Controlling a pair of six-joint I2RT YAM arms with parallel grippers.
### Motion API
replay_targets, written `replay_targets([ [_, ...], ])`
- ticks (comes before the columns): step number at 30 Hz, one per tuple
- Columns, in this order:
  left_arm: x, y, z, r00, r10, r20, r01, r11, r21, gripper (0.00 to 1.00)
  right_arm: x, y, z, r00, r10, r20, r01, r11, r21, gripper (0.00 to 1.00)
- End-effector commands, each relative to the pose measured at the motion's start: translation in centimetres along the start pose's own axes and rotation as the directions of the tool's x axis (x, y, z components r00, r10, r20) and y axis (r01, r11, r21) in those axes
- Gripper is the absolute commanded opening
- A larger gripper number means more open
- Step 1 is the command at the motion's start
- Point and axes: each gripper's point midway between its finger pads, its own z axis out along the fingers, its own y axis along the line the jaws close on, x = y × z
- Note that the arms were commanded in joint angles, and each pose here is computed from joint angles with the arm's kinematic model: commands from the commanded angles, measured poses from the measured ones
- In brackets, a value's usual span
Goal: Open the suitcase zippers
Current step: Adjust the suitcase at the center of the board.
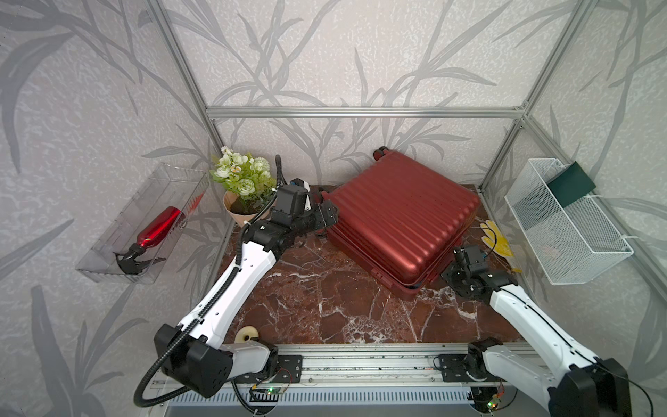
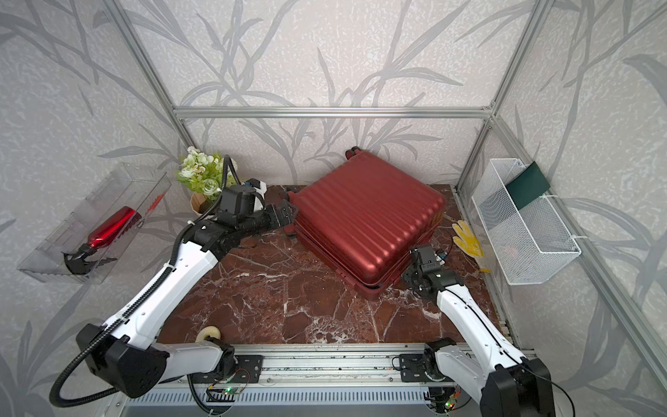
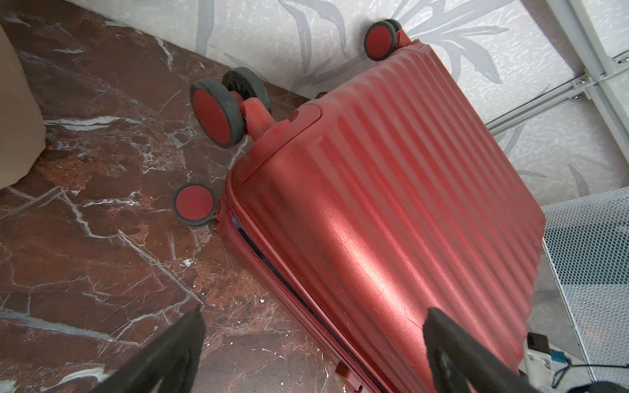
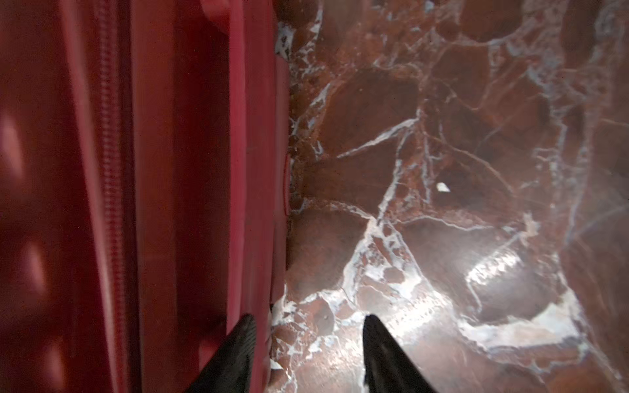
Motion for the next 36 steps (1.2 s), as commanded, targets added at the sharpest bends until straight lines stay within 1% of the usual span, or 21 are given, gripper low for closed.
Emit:
replay_targets([
  [1, 0.1, -0.3, -1.0, 1.0, -0.007, 0.008, 0.007, 1.0, 0.027, 0.99, -1.6, 4.0, -1.2, 0.999, 0.018, 0.036, -0.012, 0.987, -0.16, 0.51],
  [3, 0.3, -0.2, -1.2, 1.0, -0.006, 0.01, 0.006, 1.0, 0.025, 0.99, -1.8, 3.7, -1.8, 0.998, 0.022, 0.06, -0.011, 0.984, -0.176, 0.51],
  [6, 0.5, -0.1, -1.0, 1.0, -0.012, 0.008, 0.012, 1.0, 0.026, 0.99, -2.1, 2.8, -1.8, 0.996, 0.007, 0.094, 0.007, 0.988, -0.153, 0.51],
  [12, 0.9, -0.1, -0.5, 1.0, -0.027, -0.012, 0.027, 0.999, 0.032, 0.99, -2.3, 3.2, -1.9, 0.995, -0.01, 0.101, 0.027, 0.986, -0.163, 0.5],
  [16, 1.0, 0.1, -0.7, 0.999, -0.031, -0.009, 0.031, 0.999, 0.026, 0.99, -2.6, 2.7, -0.4, 0.997, 0.002, 0.083, 0.009, 0.992, -0.126, 0.5],
  [19, 1.0, 0.2, -0.9, 0.999, -0.03, -0.009, 0.031, 0.999, 0.023, 0.99, -2.7, 2.0, 1.4, 0.998, 0.049, 0.047, -0.043, 0.992, -0.12, 0.48],
  [22, 1.0, 0.2, -1.1, 1.0, -0.026, -0.007, 0.027, 1.0, 0.016, 0.99, -2.6, 1.8, 2.5, 0.998, 0.056, 0.035, -0.051, 0.991, -0.124, 0.47],
  [24, 1.0, 0.2, -1.0, 1.0, -0.027, -0.008, 0.027, 1.0, 0.015, 0.99, -2.5, 2.7, 3.2, 0.999, 0.031, 0.022, -0.028, 0.987, -0.156, 0.44],
  [25, 0.9, 0.3, -1.0, 1.0, -0.027, -0.008, 0.028, 1.0, 0.013, 0.99, -2.4, 3.1, 3.7, 1.0, 0.017, 0.005, -0.016, 0.987, -0.161, 0.4],
  [26, 0.9, 0.3, -0.9, 1.0, -0.028, -0.008, 0.028, 1.0, 0.011, 0.99, -2.3, 3.7, 4.1, 1.0, -0.006, -0.01, 0.005, 0.984, -0.177, 0.34],
  [29, 0.8, 0.3, -0.9, 1.0, -0.023, -0.011, 0.023, 1.0, 0.002, 0.99, -2.4, 5.2, 5.5, 0.991, -0.126, -0.04, 0.115, 0.97, -0.215, 0.06],
  [30, 0.7, 0.3, -1.0, 1.0, -0.013, -0.01, 0.013, 1.0, -0.002, 0.99, -2.9, 5.7, 5.6, 0.982, -0.186, -0.038, 0.172, 0.957, -0.234, 0.0],
  [31, 0.6, 0.5, -1.2, 1.0, -0.003, -0.005, 0.003, 1.0, -0.012, 0.99, -3.4, 6.5, 5.6, 0.96, -0.277, -0.025, 0.262, 0.93, -0.257, 0.0],
  [32, 0.3, 0.6, -1.3, 1.0, 0.007, 0.002, -0.007, 1.0, -0.024, 0.99, -3.8, 6.8, 5.7, 0.939, -0.342, -0.022, 0.326, 0.911, -0.251, 0.0],
  [34, -0.3, 0.9, -1.9, 0.999, 0.042, 0.027, -0.04, 0.998, -0.057, 0.99, -4.3, 7.8, 5.6, 0.871, -0.491, -0.035, 0.468, 0.848, -0.248, 0.0],
  [35, -0.7, 1.2, -2.1, 0.998, 0.057, 0.038, -0.054, 0.996, -0.076, 0.99, -4.2, 8.1, 5.7, 0.842, -0.537, -0.055, 0.508, 0.823, -0.252, 0.0],
  [36, -1.1, 1.4, -2.3, 0.996, 0.069, 0.049, -0.064, 0.993, -0.096, 0.99, -4.0, 8.4, 6.0, 0.823, -0.563, -0.072, 0.529, 0.806, -0.266, 0.0],
])
